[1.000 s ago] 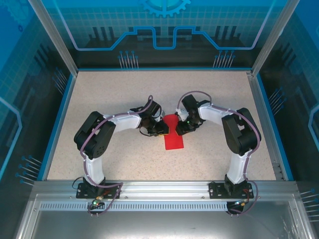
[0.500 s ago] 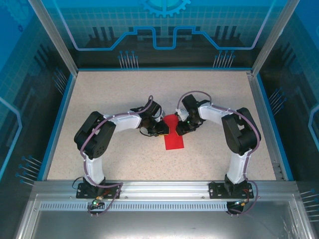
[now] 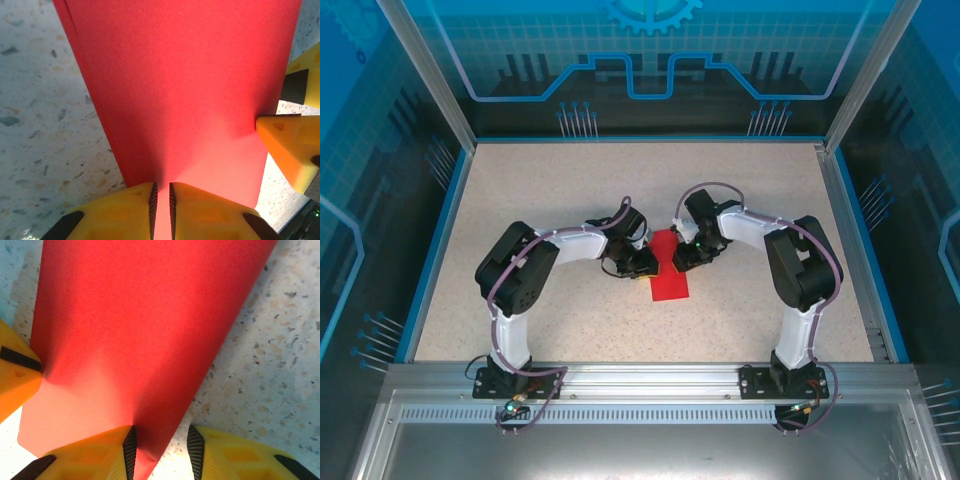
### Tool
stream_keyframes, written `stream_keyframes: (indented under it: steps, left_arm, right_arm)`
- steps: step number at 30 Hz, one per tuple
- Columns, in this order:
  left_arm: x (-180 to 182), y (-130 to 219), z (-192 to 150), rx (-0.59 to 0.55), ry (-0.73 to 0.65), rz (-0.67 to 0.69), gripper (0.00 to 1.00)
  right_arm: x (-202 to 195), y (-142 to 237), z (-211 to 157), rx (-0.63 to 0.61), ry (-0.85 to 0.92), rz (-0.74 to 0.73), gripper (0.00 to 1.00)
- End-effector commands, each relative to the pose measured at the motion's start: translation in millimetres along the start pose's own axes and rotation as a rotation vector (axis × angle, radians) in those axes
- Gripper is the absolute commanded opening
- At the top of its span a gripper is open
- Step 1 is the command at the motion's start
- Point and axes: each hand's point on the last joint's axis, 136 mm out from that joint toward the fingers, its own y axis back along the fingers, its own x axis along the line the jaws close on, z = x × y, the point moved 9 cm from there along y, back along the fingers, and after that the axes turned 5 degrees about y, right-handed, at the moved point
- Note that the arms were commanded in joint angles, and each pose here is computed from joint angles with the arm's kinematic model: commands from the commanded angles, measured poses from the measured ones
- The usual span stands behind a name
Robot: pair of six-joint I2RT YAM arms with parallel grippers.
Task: Fold a paper plane with a square sheet of paper (pick it up from the middle)
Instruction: Hold the square sheet of paper at the center of the table.
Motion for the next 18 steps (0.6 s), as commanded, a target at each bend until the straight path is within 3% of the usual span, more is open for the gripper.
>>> stream_keyframes:
  steps: [1, 10, 18]
  left_arm:
    - [1.0, -6.2, -0.3, 0.022, -0.016, 0.031, 0.17]
    - [9.9, -12.6, -2.3, 0.035, -0.011, 0.081, 0.14]
    - [18.3, -15.7, -3.7, 0.033, -0.013, 0.131, 0.13]
  right_arm:
    - [-3.3, -7.8, -3.6, 0.044, -0.007, -0.004, 0.37]
    - [0.1, -0.7, 2.2, 0.013, -0.008, 0.005, 0.40]
    - [-1.2, 29.8, 3.3, -0.071, -0.058, 0.000, 0.48]
